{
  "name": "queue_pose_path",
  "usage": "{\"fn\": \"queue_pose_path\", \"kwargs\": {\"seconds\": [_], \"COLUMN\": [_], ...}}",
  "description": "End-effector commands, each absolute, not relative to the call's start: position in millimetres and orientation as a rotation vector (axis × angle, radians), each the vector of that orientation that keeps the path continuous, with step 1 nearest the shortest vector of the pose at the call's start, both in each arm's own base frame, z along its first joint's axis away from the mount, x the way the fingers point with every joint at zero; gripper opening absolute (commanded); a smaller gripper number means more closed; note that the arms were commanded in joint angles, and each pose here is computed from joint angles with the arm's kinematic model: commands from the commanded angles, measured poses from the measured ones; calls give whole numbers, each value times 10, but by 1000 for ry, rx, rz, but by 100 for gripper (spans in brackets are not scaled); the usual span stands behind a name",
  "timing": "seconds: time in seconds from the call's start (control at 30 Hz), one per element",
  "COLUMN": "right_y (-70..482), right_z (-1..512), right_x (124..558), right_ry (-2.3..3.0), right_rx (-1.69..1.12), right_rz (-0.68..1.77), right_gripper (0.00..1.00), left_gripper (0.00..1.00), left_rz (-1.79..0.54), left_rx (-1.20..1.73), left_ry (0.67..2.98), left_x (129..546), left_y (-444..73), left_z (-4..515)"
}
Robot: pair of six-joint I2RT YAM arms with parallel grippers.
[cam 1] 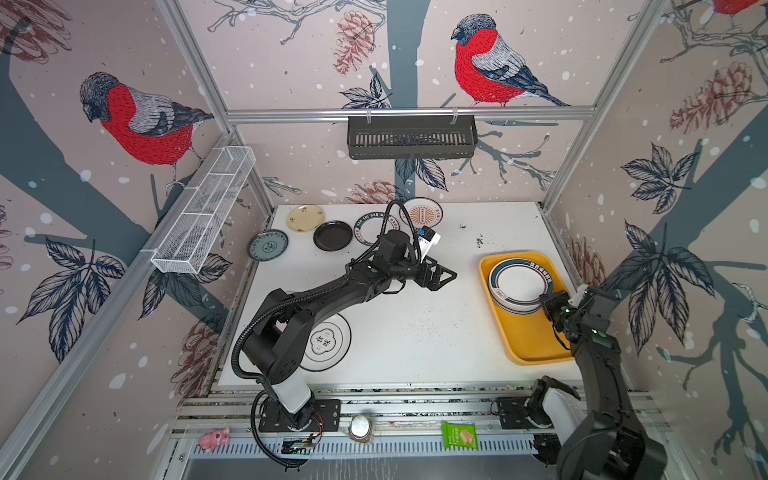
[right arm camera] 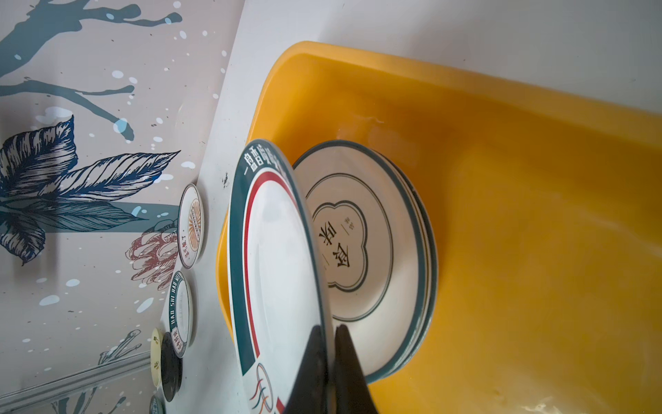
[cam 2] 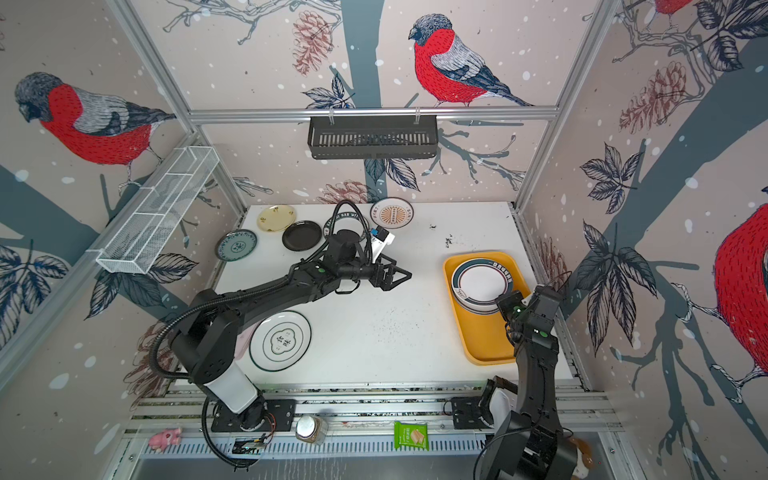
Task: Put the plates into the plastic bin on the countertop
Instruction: 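Lift the green-and-red rimmed plate and carry it over the yellow bin, then lower the rimmed plate onto the stack in the bin with the right gripper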
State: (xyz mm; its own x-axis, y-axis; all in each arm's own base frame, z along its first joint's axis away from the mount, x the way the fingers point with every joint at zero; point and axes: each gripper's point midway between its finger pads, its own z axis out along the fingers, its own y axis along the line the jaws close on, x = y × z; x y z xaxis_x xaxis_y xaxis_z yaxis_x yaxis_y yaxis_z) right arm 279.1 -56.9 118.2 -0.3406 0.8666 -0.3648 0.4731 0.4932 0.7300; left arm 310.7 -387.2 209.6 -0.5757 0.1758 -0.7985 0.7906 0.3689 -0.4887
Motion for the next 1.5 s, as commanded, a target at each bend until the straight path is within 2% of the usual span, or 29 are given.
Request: {"fn": "queue_pose_path", "kwargs": {"seconds": [0.0,0.53,0.83,1.03,1.17,1.23,1.47], "right_y": [-554,-602,-625,-650,-665,-672,-689], "right_z": [1246,1024,846,802,789,780,793], "right_x": [2902,3095,3066,3068,3061,3055,3055], "right_ry": [1959,2037,2088,2095,2107,2112,2115], "right_rx": [1026,1004,1039,1053,1050,1055,1057], "right_rz": [699,654,598,583,564,557,545], "right_gripper": [2,2,6,14,15,22,30], "left_gripper": [97,96,96,97,96,97,96], "left_rz": [-1207,-1156,-1131,-1128,-1129,-1130,-1129], "left_rx": [848,804,791,780,777,777,774], "left_ry": [1950,1987,2010,2022,2044,2045,2048], "left_x": [3106,3191,3247,3300,3310,3312,3325], "left_y": [-3893,-3859,-3863,-3895,-3906,-3911,-3912], "left_z": [2155,2099,2030,2001,1945,1936,1924]}}
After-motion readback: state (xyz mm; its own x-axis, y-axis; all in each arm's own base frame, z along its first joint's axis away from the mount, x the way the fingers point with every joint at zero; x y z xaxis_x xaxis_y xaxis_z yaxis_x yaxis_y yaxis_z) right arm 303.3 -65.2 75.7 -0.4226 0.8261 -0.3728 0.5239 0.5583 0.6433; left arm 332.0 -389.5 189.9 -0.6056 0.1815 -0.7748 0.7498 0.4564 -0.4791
